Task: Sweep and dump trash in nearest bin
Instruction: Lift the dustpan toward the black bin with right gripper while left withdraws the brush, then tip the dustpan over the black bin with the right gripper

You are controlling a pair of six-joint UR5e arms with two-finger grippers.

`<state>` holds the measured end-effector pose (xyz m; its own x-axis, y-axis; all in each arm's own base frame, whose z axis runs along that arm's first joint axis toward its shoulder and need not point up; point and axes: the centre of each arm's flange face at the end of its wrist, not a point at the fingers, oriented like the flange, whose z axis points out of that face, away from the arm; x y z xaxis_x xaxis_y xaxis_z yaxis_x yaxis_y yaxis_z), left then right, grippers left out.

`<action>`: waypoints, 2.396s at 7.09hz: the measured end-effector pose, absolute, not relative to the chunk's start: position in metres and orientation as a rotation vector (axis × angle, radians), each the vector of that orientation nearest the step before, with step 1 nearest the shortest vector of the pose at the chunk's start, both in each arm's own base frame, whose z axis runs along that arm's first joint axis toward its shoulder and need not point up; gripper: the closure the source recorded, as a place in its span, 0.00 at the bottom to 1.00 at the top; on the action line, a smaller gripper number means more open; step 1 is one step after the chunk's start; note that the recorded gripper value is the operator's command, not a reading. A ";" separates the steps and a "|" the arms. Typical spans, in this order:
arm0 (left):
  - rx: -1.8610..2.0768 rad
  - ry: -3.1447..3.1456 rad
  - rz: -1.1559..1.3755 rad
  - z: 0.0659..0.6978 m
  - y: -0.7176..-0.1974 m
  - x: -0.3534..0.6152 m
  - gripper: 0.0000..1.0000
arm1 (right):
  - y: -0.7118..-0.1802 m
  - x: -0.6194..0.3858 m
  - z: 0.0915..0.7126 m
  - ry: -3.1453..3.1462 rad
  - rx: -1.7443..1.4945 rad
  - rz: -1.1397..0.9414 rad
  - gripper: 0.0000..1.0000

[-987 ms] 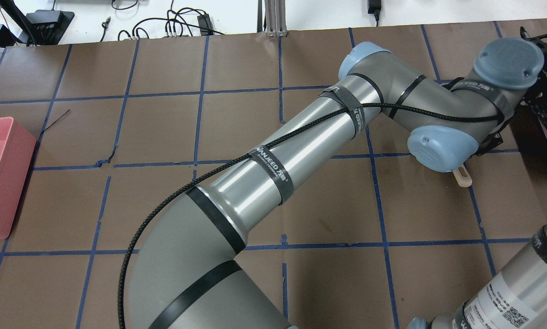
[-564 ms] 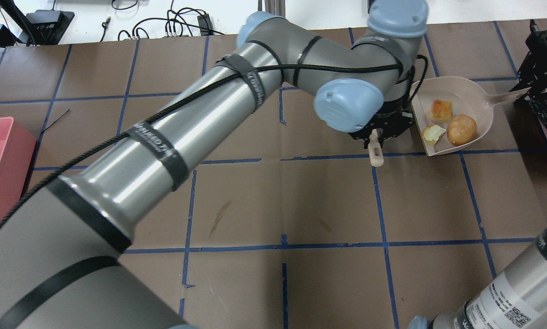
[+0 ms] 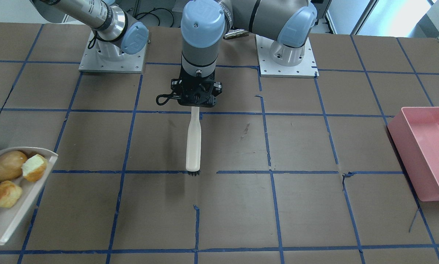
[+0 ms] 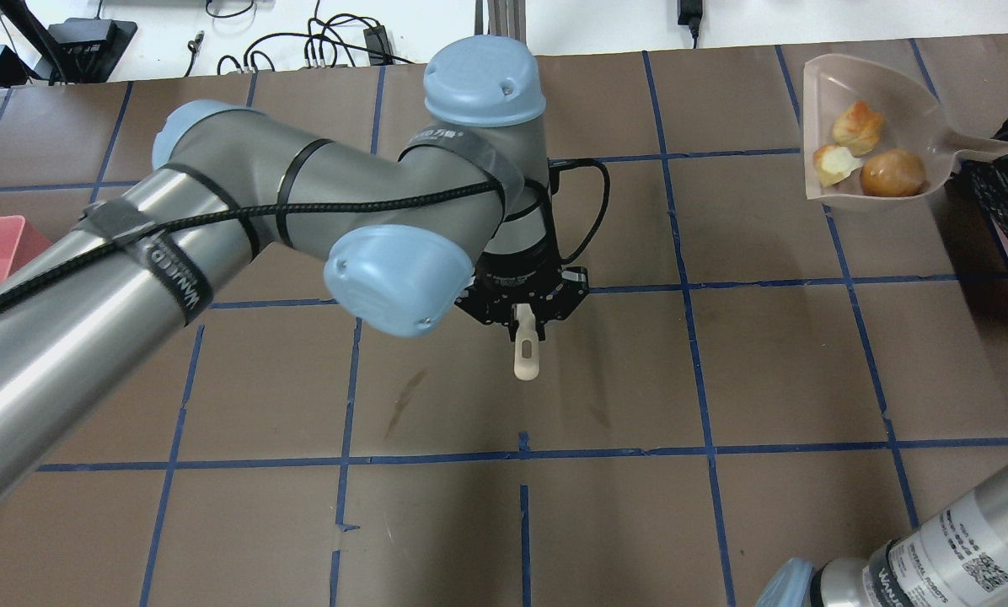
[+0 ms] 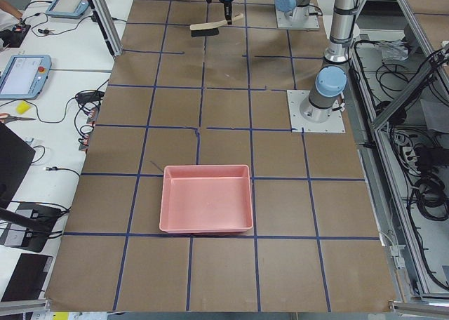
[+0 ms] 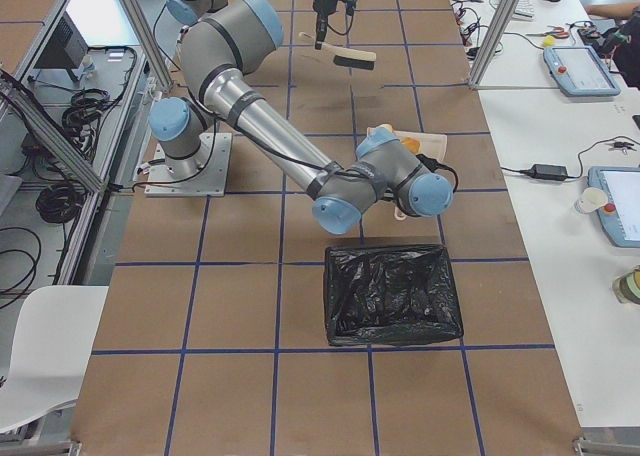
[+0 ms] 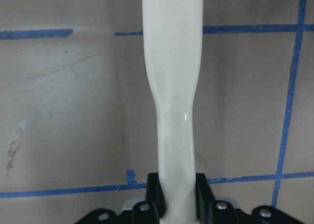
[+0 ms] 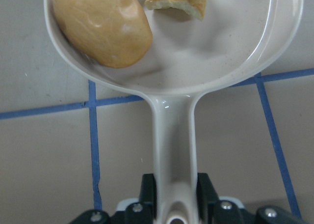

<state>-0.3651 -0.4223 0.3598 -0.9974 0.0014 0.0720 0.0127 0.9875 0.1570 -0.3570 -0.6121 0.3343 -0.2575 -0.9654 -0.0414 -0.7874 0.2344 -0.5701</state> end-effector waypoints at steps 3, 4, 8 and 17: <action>0.024 -3.046 -0.180 0.321 -0.353 -0.335 1.00 | -0.493 -0.479 0.376 2.324 -1.224 -0.720 1.00; 0.035 -3.032 -0.127 0.304 -0.338 -0.331 1.00 | -0.455 -0.514 0.379 2.397 -1.149 -0.694 1.00; 0.021 -3.019 -0.080 0.275 -0.299 -0.353 1.00 | -0.420 -0.597 0.414 2.706 -1.152 -0.504 1.00; -0.007 -3.011 -0.070 0.237 -0.258 -0.355 1.00 | -0.526 -0.562 0.445 2.842 -1.872 0.363 1.00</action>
